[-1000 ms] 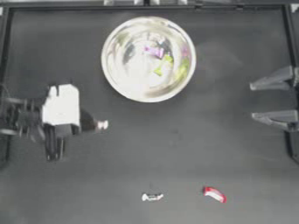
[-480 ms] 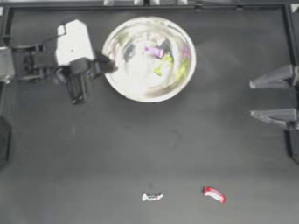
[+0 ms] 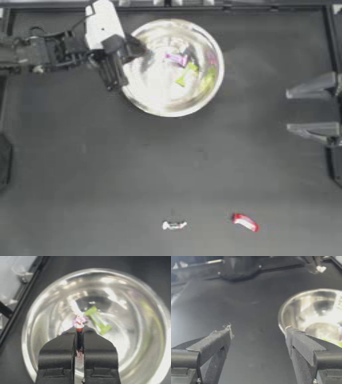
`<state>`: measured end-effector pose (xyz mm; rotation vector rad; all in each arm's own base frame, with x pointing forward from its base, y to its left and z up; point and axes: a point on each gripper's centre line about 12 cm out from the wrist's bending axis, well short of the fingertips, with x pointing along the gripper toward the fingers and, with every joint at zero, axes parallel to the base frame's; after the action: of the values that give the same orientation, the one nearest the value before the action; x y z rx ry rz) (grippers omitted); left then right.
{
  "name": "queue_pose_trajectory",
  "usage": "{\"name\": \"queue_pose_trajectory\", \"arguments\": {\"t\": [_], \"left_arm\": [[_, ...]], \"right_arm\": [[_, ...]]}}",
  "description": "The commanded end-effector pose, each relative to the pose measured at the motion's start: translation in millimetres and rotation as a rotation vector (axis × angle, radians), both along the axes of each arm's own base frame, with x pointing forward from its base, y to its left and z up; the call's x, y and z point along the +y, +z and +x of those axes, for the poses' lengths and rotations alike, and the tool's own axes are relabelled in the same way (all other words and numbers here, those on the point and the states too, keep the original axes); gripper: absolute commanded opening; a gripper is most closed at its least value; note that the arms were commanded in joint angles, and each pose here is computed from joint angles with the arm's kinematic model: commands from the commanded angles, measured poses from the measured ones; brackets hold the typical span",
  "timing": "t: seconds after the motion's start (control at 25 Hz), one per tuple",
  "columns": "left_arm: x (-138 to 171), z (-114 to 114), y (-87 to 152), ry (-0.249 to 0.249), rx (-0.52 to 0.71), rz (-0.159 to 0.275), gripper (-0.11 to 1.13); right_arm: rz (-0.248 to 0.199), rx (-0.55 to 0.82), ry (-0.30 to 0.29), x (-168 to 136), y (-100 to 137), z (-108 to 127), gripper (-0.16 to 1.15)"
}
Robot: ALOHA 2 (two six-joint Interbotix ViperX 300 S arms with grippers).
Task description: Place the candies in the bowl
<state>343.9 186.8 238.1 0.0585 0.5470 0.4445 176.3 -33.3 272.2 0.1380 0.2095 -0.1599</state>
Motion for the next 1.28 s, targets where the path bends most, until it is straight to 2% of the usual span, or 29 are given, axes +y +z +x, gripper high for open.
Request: {"name": "queue_pose_trajectory", "arguments": {"t": [0.04,0.32,0.52,0.6,0.72,0.8,0.96,1.08,1.28], "left_arm": [[12,9,7,0.008,-0.057,0.019,0.28],[29,23,-8,0.024,-0.081,0.006,0.28],[32,29,-17,0.024,-0.067,-0.002,0.34],[32,29,-18,0.026,-0.066,-0.007,0.48],[32,28,-18,0.038,-0.075,-0.023,0.9],[31,27,-17,0.042,-0.081,-0.03,1.11],[27,24,-10,0.041,-0.092,-0.028,0.95],[21,18,5,0.035,-0.119,-0.013,0.98],[-7,1,36,-0.001,-0.142,0.007,1.01]], "right_arm": [[-0.001,-0.016,-0.011,-1,3,1,0.95],[-0.004,-0.035,-0.017,-1,2,-4,0.95],[-0.003,-0.043,-0.015,1,-1,-8,0.95],[-0.003,-0.042,-0.017,1,-2,-8,0.95],[-0.004,-0.042,-0.016,1,-2,-8,0.95],[-0.004,-0.042,-0.015,1,-2,-8,0.95],[-0.003,-0.041,-0.016,1,-2,-8,0.95],[-0.002,-0.04,-0.012,1,-1,-8,0.95],[-0.004,-0.04,-0.012,1,-1,-8,0.95]]}}
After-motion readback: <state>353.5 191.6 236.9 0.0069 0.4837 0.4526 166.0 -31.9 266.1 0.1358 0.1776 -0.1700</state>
